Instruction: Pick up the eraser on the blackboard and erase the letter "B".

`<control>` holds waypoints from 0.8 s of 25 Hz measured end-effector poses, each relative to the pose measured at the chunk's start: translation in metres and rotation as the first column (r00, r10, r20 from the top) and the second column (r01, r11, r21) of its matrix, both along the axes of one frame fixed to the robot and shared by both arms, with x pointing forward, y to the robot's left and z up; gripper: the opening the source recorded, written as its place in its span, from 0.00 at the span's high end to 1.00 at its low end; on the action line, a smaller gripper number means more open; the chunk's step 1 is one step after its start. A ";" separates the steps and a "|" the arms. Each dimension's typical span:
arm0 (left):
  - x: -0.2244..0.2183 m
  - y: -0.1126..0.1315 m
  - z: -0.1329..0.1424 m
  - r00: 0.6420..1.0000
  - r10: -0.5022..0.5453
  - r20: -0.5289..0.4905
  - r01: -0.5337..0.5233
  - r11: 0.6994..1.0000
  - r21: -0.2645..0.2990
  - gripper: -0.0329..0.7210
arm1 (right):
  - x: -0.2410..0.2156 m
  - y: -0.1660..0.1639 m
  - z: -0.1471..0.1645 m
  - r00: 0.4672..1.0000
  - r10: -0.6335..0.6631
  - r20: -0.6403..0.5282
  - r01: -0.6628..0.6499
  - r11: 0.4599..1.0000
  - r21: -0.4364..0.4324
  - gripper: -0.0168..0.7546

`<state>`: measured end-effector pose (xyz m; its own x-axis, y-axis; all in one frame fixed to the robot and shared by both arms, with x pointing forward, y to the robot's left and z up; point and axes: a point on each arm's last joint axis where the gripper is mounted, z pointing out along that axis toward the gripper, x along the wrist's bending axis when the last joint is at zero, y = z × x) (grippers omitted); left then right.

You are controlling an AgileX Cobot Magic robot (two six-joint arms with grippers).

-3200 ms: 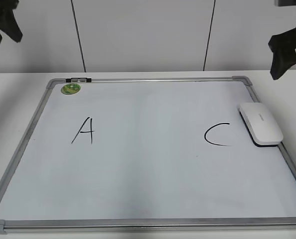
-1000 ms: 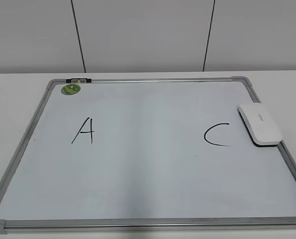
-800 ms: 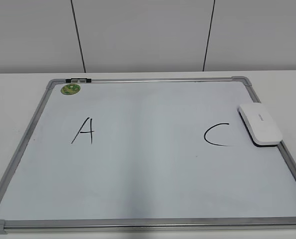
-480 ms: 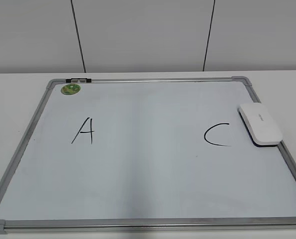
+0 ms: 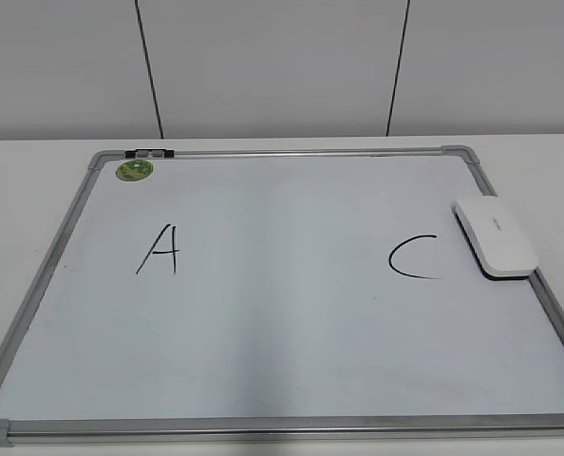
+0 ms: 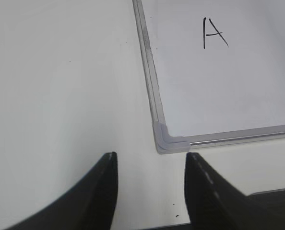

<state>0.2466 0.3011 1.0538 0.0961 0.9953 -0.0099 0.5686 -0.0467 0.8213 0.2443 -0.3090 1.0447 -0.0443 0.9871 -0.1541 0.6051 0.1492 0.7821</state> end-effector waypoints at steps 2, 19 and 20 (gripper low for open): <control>0.000 0.000 0.000 1.000 0.002 0.000 -0.002 1.000 0.000 0.50 | 0.000 0.000 0.000 1.000 -0.014 0.002 0.014 1.000 0.000 0.21; -0.014 0.001 0.000 0.989 0.117 0.091 -0.116 0.993 -0.008 0.57 | -0.017 0.001 0.000 0.982 -0.154 0.110 0.154 0.988 0.008 0.21; -0.014 0.001 0.000 0.989 0.117 0.091 -0.116 0.993 -0.008 0.57 | -0.017 0.001 0.000 0.982 -0.154 0.110 0.154 0.988 0.008 0.21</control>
<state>0.2325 0.3021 1.0535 -0.0200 0.9998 -0.0091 0.4929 0.0178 0.8699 0.2270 -0.3085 1.0445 0.1253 0.9807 -0.1499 0.5312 0.0613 0.8450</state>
